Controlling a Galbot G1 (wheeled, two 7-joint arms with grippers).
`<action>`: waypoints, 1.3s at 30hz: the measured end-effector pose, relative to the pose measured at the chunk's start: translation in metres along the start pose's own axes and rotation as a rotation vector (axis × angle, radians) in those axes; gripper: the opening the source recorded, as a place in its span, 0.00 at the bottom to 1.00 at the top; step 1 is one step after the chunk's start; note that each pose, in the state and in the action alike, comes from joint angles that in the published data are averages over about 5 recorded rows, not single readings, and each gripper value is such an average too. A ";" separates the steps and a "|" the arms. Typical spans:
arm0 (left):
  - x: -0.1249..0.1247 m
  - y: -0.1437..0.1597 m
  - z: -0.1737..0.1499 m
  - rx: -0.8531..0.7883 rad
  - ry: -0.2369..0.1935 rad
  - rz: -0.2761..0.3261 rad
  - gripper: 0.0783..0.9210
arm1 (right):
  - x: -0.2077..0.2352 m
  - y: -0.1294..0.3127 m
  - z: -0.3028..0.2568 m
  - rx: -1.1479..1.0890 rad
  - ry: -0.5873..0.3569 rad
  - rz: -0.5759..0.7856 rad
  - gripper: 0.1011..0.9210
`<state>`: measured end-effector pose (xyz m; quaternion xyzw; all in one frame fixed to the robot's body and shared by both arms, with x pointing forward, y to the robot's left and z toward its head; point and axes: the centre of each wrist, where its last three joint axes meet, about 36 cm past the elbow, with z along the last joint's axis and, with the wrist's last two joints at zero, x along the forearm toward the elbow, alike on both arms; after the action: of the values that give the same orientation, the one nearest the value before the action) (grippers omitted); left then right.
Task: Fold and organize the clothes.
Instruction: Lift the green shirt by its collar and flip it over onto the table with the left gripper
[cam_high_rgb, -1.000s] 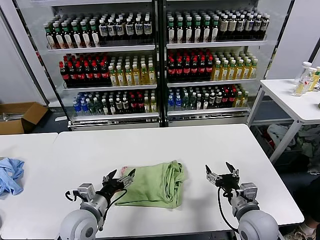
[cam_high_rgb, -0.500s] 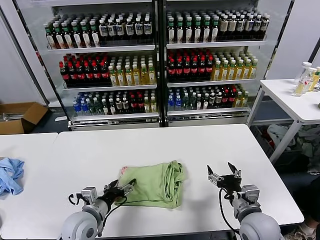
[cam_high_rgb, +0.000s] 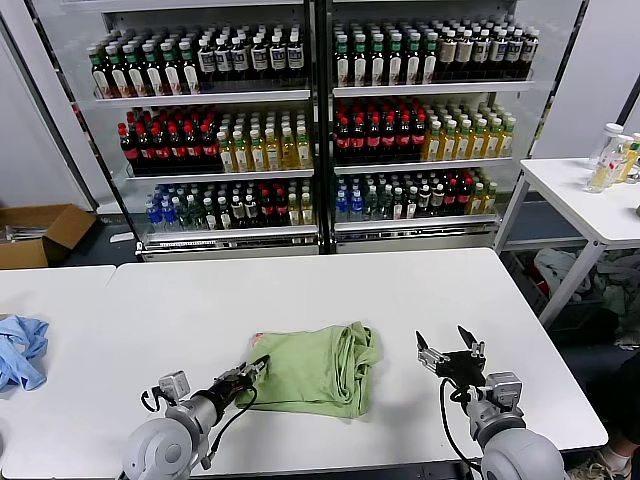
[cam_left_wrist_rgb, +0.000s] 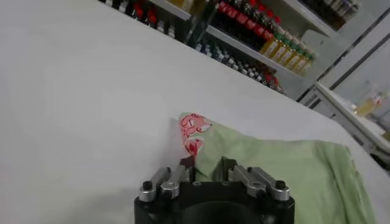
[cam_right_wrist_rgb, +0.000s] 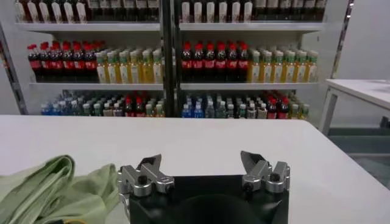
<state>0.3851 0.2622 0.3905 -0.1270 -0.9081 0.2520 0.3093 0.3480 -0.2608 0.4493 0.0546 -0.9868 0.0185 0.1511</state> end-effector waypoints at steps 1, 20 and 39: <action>0.000 0.001 0.000 0.016 -0.001 0.007 0.23 | 0.000 0.000 0.000 0.001 0.000 0.000 0.88; 0.036 0.025 -0.033 0.225 -0.112 0.059 0.05 | 0.002 0.002 -0.004 -0.004 -0.014 -0.005 0.88; 0.155 0.058 -0.140 -0.190 -0.421 -0.220 0.05 | 0.002 0.001 -0.009 -0.005 -0.029 -0.019 0.88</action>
<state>0.3571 0.4239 0.5317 -0.0004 -0.9805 0.1511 0.1255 0.3486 -0.2599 0.4582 0.0642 -0.9884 0.0140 0.1371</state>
